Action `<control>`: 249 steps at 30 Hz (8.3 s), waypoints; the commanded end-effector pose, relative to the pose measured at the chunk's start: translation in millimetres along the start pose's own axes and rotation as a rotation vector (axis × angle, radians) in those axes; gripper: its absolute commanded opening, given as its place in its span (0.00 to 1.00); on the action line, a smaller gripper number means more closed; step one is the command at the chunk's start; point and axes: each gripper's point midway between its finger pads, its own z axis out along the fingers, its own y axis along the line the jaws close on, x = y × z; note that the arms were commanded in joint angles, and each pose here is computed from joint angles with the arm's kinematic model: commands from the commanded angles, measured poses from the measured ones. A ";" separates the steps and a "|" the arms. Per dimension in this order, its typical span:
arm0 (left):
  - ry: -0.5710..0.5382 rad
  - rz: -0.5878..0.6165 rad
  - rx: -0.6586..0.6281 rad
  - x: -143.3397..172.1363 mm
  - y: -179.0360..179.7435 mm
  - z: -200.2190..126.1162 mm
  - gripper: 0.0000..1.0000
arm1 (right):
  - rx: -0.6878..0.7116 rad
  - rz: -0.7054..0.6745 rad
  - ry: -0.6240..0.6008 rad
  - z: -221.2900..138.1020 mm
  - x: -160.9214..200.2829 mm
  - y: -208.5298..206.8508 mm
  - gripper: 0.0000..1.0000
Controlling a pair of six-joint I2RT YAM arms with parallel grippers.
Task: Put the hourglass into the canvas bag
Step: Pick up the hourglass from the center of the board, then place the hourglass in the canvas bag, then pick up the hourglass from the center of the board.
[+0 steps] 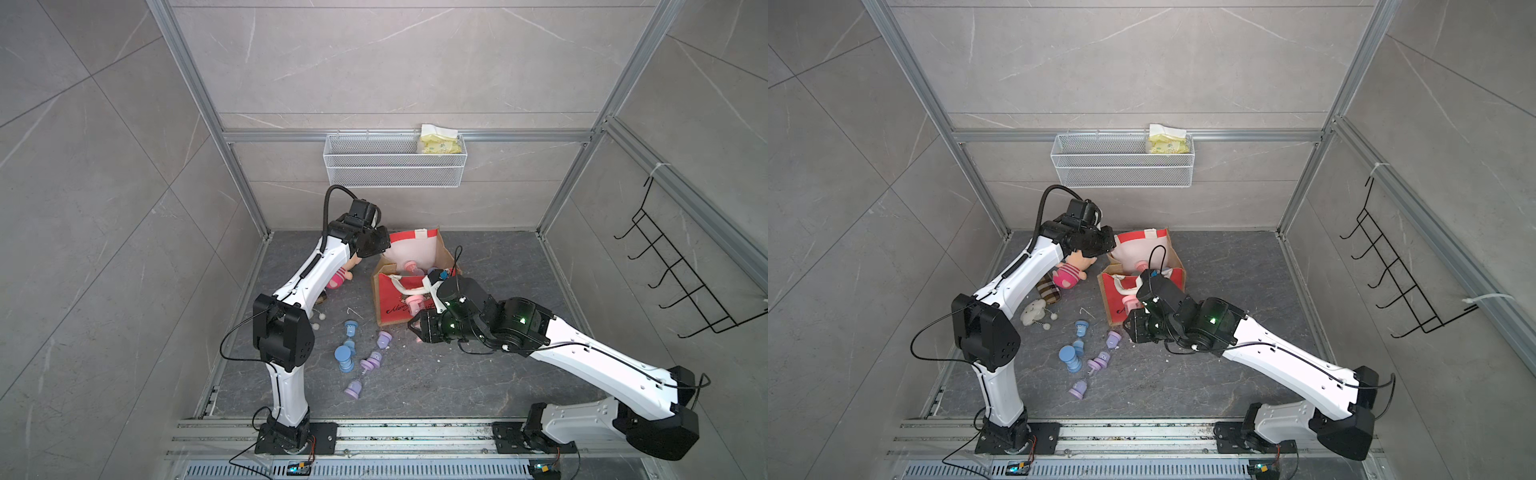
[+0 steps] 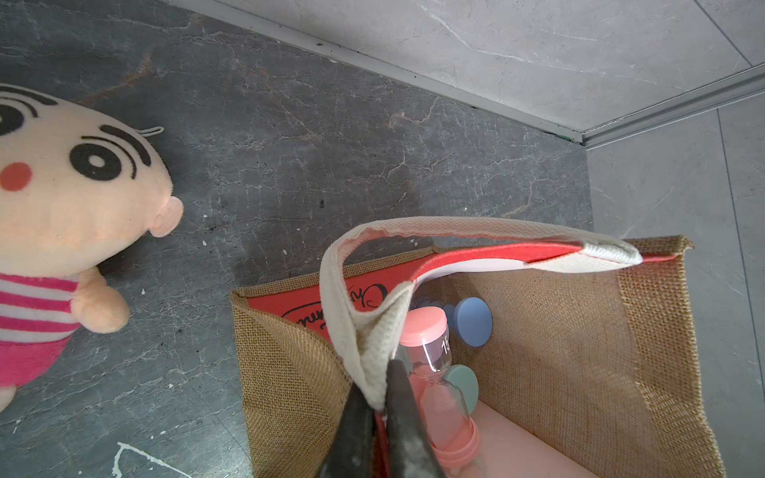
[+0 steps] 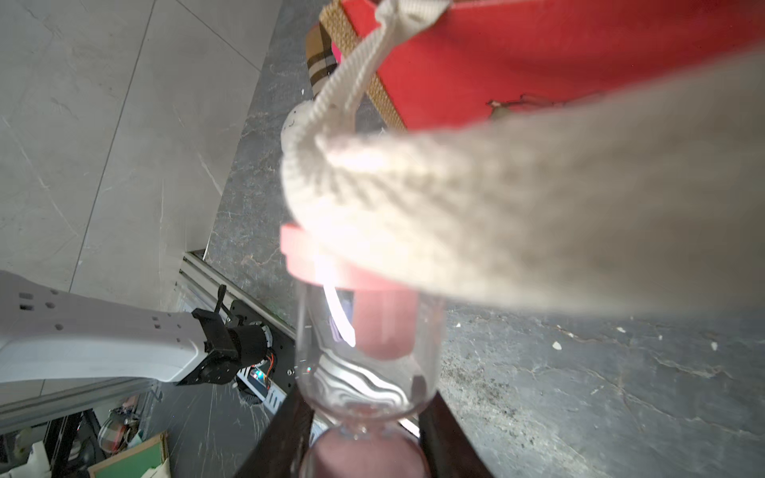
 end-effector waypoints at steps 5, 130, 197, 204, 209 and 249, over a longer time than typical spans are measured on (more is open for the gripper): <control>0.000 0.021 0.040 -4.3 -15.4 -3.5 0.00 | -0.060 0.013 -0.004 -20.7 15.5 -5.1 0.00; -0.135 0.031 -0.064 -28.8 20.6 -59.3 0.00 | 0.254 -0.193 0.032 39.4 3.7 8.0 0.96; -0.084 -0.017 -0.022 -9.4 22.7 -44.3 0.00 | 0.663 0.036 0.170 221.8 103.6 -79.1 0.70; -0.087 -0.010 -0.023 -10.6 22.1 -45.6 0.00 | 0.652 0.049 0.155 222.9 101.3 -77.5 0.58; -0.090 -0.009 -0.019 -11.5 20.7 -47.5 0.00 | 0.637 0.058 0.170 228.3 102.6 -75.6 0.52; -0.086 -0.030 0.016 -17.0 12.6 -41.6 0.00 | 0.138 -0.004 0.106 117.2 61.5 -8.9 0.03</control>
